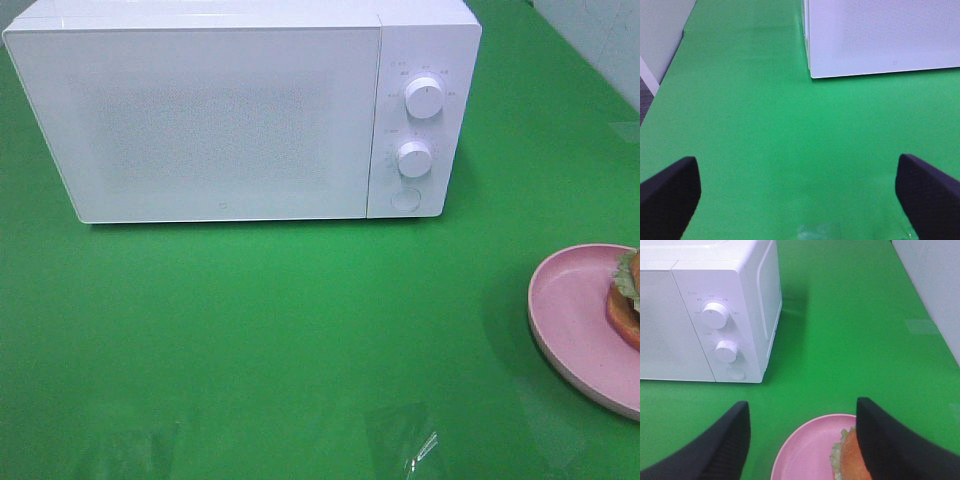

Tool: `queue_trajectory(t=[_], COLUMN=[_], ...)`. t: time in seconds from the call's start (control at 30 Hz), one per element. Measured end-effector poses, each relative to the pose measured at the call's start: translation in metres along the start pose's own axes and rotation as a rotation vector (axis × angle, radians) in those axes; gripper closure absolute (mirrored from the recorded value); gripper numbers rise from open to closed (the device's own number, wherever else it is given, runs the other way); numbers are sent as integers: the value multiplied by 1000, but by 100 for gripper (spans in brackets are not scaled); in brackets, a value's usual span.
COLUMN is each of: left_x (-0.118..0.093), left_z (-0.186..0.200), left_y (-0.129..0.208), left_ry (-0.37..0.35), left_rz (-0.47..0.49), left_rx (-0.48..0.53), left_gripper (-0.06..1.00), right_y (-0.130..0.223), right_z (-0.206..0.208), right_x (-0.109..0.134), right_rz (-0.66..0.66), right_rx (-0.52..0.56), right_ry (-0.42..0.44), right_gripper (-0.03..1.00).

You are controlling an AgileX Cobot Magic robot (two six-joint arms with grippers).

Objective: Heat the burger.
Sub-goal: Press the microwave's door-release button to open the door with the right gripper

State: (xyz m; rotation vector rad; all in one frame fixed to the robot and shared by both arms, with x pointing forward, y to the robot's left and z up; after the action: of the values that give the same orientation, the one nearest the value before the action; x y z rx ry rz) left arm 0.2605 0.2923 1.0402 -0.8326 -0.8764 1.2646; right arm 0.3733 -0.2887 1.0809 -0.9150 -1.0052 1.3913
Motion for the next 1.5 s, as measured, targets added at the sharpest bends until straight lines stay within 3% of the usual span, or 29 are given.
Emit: queue_trajectory(t=[0.23, 0.5, 0.87, 1.2, 1.5], left_x=[0, 0, 0, 0, 0], left_z=[0, 0, 0, 0, 0], left_y=[0, 0, 0, 0, 0], left_ry=[0, 0, 0, 0, 0], left_rz=[0, 0, 0, 0, 0], left_rx=[0, 0, 0, 0, 0], left_gripper=[-3, -3, -3, -3, -3], right_y=[-5, -19, -16, -7, 14], right_z=[-21, -57, -89, -106, -112], right_x=[1, 2, 3, 0, -6], right_rz=[1, 2, -29, -64, -116], right_rx=[-7, -100, -98, -349, -345], right_ry=[-3, -12, -18, -11, 54], right_gripper=[35, 35, 35, 35, 35])
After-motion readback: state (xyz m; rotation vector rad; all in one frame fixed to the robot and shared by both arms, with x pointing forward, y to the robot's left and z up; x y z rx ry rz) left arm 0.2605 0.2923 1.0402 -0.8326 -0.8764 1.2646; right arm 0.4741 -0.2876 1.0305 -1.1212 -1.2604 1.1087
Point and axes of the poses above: a point on each arm's last joint axis where the gripper is mounted, z pointing back along that axis away from the gripper, x along the wrist's bending axis when the last joint is at zero, y = z × x, the point moved 3 cm from there along -z, pointing out along that axis toward the gripper, and after that the axes turned 3 degrees about -z, right-handed, at the moved point
